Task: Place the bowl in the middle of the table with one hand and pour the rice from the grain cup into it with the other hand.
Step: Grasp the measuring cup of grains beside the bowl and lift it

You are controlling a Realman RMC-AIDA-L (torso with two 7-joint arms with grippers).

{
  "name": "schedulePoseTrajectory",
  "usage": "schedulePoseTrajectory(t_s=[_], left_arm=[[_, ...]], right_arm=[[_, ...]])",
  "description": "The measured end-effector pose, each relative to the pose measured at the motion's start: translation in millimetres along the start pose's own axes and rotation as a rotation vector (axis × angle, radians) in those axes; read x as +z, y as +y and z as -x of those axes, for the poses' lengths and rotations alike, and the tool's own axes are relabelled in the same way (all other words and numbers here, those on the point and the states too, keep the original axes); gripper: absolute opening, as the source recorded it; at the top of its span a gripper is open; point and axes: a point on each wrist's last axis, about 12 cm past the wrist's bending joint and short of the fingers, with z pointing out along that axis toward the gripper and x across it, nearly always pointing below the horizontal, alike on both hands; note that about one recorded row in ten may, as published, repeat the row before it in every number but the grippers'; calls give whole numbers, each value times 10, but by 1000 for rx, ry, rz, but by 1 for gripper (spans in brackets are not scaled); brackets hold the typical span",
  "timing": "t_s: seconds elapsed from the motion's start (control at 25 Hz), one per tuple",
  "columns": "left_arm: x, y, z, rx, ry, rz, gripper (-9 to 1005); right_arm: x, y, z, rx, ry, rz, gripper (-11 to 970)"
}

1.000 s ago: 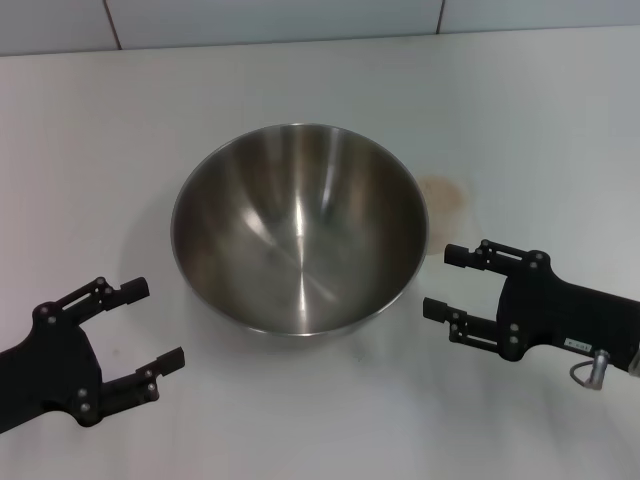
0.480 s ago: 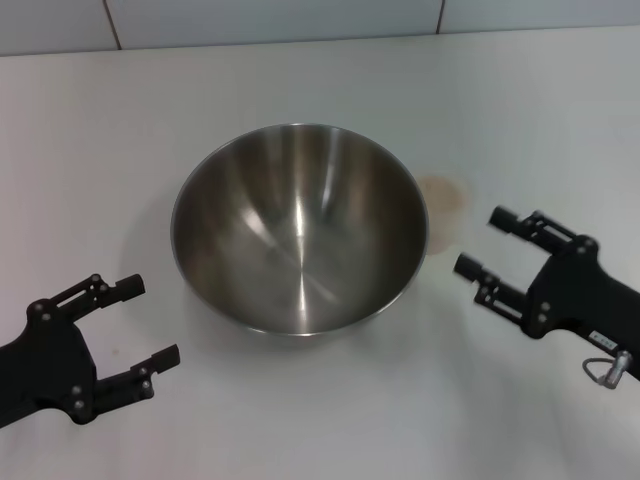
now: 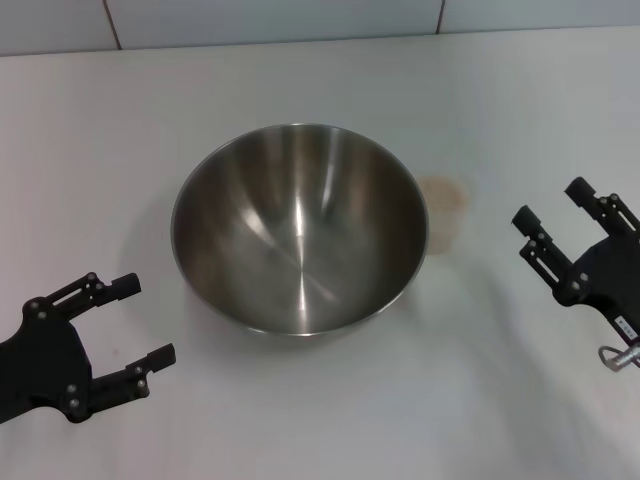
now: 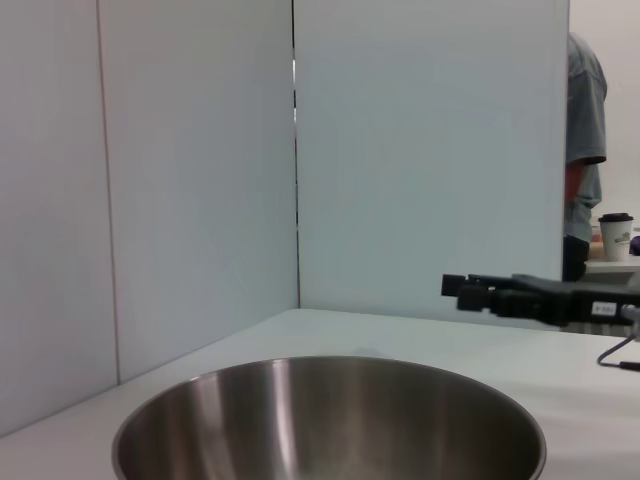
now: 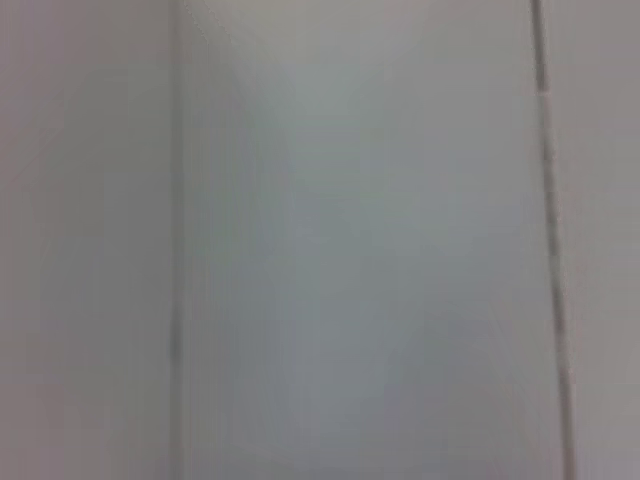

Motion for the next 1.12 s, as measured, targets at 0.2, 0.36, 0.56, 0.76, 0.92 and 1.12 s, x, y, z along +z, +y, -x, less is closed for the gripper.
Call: schedulePoseTrajectory(t_s=[0.2,0.36,0.56,0.76,0.92,1.12], left_arm=[[-10,23,36,-4,-10,-16,813],[-15,32,48,0,-13,-19,813],[-27,45,50,2,-8,-17,813],[-29,45,51,2,-9,-17,813],[-29,45,51,2,-10,-18,813],[-28,46,53,2,-11,-16,813]], right_arm=[[28,42,-70,-14,36,-80,687],[68,42,-129,-5,85,-94,686],[153,38,-194,-3,141,-100,687],[264,34,-234,-8,181,-98,687],[336,22,-263,-3,211,-104,687],[349,19,-263,-1,212,-107,687]])
